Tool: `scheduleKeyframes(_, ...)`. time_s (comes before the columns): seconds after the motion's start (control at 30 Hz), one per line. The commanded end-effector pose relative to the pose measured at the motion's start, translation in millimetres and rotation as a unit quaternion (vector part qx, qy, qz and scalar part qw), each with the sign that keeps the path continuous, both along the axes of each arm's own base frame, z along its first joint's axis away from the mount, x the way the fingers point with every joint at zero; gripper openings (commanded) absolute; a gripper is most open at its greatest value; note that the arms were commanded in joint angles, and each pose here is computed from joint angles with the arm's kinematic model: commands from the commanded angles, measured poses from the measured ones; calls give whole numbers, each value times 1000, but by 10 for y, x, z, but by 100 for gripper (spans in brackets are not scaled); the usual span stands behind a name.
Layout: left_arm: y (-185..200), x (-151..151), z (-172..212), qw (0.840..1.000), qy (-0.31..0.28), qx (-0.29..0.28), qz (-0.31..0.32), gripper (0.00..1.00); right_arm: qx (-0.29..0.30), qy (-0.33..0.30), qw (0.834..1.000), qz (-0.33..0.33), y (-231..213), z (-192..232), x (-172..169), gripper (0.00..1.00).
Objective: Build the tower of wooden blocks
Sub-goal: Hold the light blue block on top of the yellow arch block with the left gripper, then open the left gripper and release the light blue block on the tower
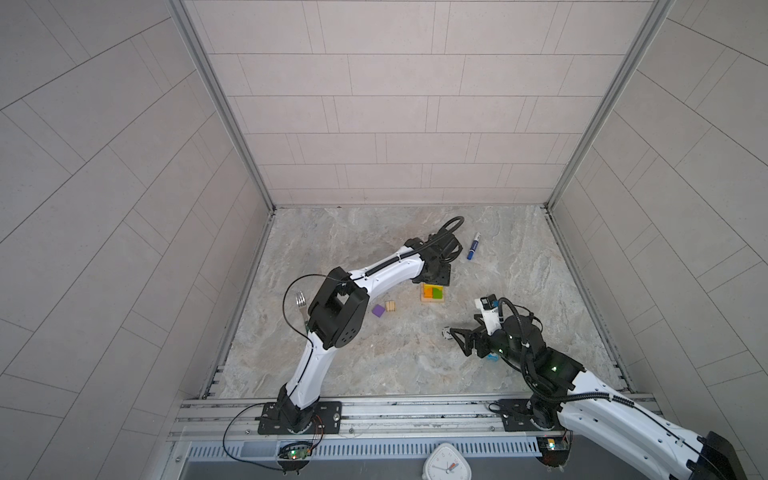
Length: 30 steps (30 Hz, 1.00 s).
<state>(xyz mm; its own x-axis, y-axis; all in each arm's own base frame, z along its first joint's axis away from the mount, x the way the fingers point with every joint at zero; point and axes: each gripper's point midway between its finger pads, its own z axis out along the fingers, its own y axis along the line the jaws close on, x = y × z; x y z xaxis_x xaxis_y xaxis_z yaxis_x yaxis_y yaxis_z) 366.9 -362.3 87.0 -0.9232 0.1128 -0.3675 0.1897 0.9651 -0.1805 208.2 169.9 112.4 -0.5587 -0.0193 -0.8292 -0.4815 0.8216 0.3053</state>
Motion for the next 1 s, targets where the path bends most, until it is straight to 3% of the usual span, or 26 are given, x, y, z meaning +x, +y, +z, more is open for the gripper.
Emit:
scheduleKeyframes(0.0, 63, -2, -89, 1000, 6, 17, 5, 70, -1, -1, 1000, -5, -16, -26, 1, 99)
scheduleKeyframes(0.97, 101, -61, -91, 1000, 12, 12, 11, 71, -1, 1, 1000, -5, -13, -35, -1, 99)
